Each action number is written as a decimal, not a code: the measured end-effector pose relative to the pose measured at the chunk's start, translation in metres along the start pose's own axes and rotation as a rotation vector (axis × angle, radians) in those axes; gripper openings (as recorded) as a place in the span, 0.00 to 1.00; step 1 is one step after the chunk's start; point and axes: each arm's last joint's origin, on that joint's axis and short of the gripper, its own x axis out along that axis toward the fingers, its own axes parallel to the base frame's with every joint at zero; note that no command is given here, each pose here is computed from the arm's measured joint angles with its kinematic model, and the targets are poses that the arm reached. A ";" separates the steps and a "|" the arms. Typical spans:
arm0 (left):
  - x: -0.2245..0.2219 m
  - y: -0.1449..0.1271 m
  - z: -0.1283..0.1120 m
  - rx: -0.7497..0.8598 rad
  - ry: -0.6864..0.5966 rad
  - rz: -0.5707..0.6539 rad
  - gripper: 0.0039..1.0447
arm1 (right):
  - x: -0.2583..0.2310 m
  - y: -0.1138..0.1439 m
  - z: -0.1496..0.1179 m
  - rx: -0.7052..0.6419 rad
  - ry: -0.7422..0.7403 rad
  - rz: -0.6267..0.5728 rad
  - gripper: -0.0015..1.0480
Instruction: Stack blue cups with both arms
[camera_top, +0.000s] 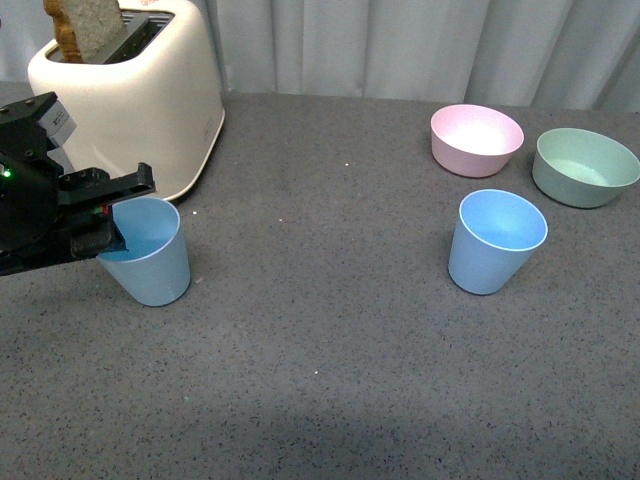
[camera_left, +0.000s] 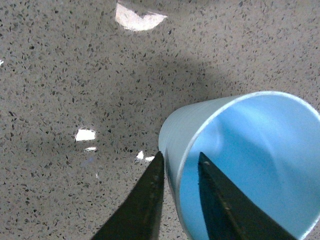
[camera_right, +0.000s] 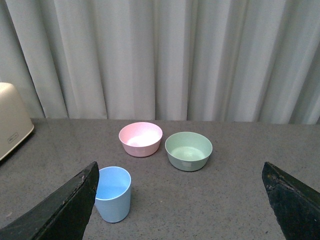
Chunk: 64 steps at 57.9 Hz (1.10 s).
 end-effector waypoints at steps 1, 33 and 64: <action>0.000 0.000 0.000 -0.001 0.003 0.004 0.17 | 0.000 0.000 0.000 0.000 0.000 0.000 0.91; -0.011 -0.009 -0.001 0.003 0.025 0.000 0.03 | 0.000 0.000 0.000 0.000 0.000 0.000 0.91; 0.010 -0.110 -0.005 0.176 0.048 -0.087 0.03 | 0.000 0.000 0.000 0.000 0.000 0.000 0.91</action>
